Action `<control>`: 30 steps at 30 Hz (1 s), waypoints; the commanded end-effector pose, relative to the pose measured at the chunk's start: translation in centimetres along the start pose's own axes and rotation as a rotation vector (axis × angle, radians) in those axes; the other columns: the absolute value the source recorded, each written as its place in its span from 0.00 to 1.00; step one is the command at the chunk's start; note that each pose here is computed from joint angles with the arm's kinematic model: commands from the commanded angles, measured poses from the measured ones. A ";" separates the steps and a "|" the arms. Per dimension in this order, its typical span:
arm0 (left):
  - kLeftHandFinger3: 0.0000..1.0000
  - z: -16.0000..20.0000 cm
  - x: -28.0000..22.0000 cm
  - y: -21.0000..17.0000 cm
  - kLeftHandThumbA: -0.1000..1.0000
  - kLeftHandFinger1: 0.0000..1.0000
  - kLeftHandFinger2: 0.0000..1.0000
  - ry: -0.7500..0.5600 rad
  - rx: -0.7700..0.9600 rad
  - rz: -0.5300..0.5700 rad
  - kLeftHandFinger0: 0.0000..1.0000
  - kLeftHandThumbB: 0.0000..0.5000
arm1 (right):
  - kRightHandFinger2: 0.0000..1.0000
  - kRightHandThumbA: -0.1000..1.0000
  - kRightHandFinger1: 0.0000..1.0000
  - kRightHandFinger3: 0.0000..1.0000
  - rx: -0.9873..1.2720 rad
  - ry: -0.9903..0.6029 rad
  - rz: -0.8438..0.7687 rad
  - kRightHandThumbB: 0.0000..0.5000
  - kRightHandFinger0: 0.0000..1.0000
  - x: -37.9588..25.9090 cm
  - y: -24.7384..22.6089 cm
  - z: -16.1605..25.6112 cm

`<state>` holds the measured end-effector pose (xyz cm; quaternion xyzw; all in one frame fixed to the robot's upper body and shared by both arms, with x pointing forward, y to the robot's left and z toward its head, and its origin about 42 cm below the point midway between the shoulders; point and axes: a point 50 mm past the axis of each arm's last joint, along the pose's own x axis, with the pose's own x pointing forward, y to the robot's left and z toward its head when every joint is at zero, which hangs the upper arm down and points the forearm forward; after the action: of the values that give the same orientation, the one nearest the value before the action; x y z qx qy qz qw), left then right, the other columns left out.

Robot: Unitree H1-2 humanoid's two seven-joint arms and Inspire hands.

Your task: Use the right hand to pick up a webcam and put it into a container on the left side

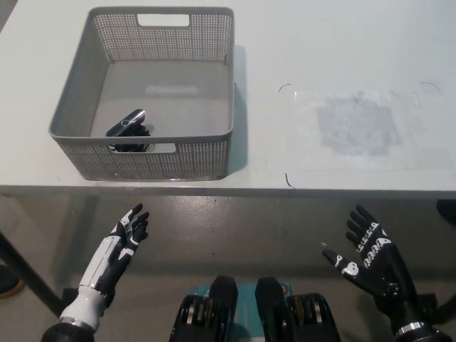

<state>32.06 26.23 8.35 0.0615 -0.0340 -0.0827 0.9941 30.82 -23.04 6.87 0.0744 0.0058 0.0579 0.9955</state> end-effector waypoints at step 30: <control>1.00 1.0 0.2 0.2 0.93 1.00 1.00 -0.058 0.014 0.013 1.00 0.02 | 1.00 0.99 1.00 1.00 -0.013 -0.082 -0.016 0.28 1.00 0.5 1.7 0.7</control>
<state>31.90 26.32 8.22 0.0617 -0.0323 -0.0803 0.9943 30.35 -21.64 6.62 0.0660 -0.0023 0.0443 0.9968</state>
